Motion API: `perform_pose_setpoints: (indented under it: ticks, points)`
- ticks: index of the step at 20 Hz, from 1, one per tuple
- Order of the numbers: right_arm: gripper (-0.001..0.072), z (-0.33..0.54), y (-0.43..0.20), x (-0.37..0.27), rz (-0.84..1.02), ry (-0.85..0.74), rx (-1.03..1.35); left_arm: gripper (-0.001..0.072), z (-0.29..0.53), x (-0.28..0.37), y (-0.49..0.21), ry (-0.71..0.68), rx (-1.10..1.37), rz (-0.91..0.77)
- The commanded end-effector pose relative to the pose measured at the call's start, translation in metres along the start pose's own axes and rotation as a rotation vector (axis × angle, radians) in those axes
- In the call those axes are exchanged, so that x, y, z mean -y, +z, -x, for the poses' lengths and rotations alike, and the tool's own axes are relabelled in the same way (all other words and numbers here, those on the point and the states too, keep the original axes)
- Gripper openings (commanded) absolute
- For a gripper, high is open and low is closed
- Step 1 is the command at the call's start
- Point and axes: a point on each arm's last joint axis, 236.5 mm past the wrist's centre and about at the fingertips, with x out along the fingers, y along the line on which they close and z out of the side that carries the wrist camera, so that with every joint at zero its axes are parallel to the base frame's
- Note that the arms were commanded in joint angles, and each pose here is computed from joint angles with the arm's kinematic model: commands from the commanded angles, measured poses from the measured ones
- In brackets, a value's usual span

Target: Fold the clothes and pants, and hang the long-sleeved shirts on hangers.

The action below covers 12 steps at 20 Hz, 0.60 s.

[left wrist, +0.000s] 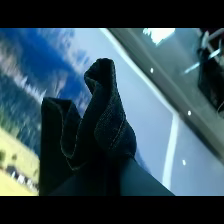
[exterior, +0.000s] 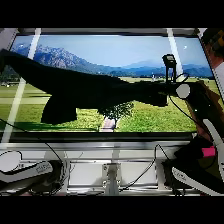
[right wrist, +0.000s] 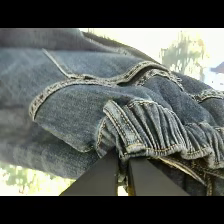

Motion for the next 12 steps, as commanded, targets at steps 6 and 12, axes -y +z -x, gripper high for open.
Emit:
perform_pose_setpoints:
  ticks: [6,12]
  points:
    - [0.0036,0.006,0.053,0.000,-0.051,0.006,0.226,0.0035,-0.002,0.018,0.089,0.118,0.357,-0.186]
    - [0.0036,0.010,0.069,0.002,-0.056,-0.001,0.294,0.0035,-0.077,-0.019,0.006,0.148,0.175,-0.165]
